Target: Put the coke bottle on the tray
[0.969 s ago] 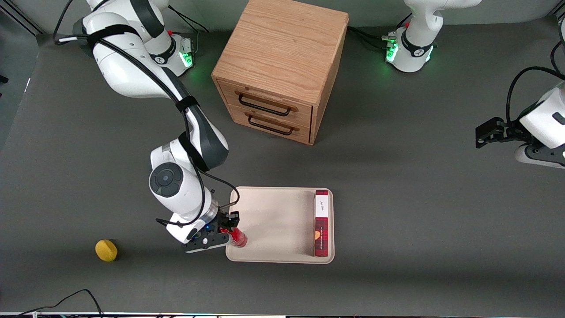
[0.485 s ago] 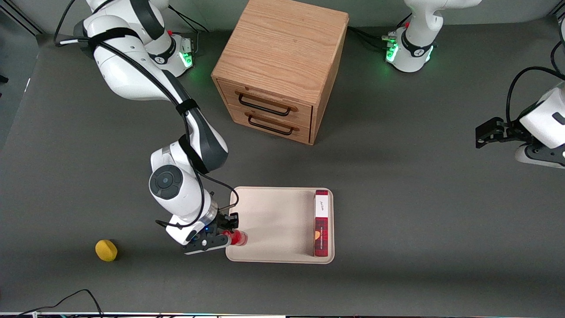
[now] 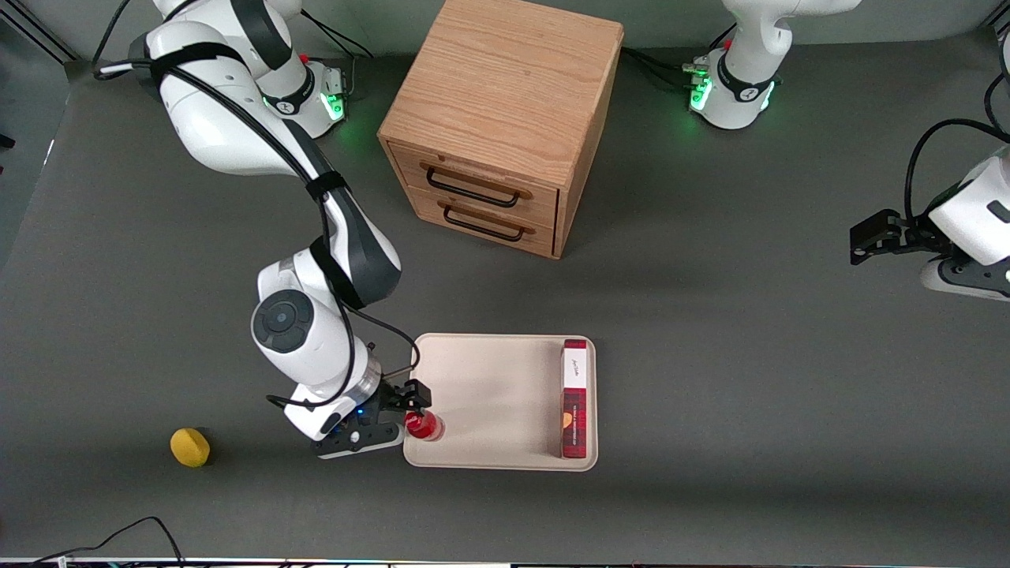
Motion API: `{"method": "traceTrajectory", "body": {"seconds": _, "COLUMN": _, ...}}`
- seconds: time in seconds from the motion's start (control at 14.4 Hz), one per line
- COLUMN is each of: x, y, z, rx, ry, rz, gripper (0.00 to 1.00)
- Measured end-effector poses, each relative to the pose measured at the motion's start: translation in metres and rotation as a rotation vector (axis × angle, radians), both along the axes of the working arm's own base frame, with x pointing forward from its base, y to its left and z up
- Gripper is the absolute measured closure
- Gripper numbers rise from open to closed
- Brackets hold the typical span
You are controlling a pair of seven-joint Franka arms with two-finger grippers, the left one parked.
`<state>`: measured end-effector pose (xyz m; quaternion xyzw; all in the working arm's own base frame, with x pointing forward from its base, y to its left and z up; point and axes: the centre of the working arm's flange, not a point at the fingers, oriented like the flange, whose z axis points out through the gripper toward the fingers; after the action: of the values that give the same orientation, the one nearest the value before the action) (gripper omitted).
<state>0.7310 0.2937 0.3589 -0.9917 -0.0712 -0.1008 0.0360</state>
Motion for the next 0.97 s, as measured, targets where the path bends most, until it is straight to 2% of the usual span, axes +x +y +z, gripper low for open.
{"method": "traceTrajectory", "body": {"seconds": 0.07, "x": 0.000, "y": -0.011, "z": 0.012, "rx": -0.009, "ry": 0.018, "rz": -0.013, "gripper": 0.00}}
{"method": "traceTrajectory", "body": {"seconds": 0.28, "x": -0.005, "y": -0.066, "z": 0.048, "rx": -0.019, "ry": 0.113, "rz": -0.083, "gripper": 0.00}}
{"method": "traceTrajectory", "body": {"seconds": 0.42, "x": -0.015, "y": -0.108, "z": 0.070, "rx": -0.019, "ry": 0.149, "rz": -0.134, "gripper": 0.00}}
{"method": "traceTrajectory", "body": {"seconds": 0.83, "x": -0.087, "y": -0.211, "z": 0.162, "rx": -0.068, "ry": 0.263, "rz": -0.237, "gripper": 0.00}}
{"method": "traceTrajectory", "body": {"seconds": 0.97, "x": -0.109, "y": -0.233, "z": 0.197, "rx": -0.075, "ry": 0.269, "rz": -0.243, "gripper": 0.00}}
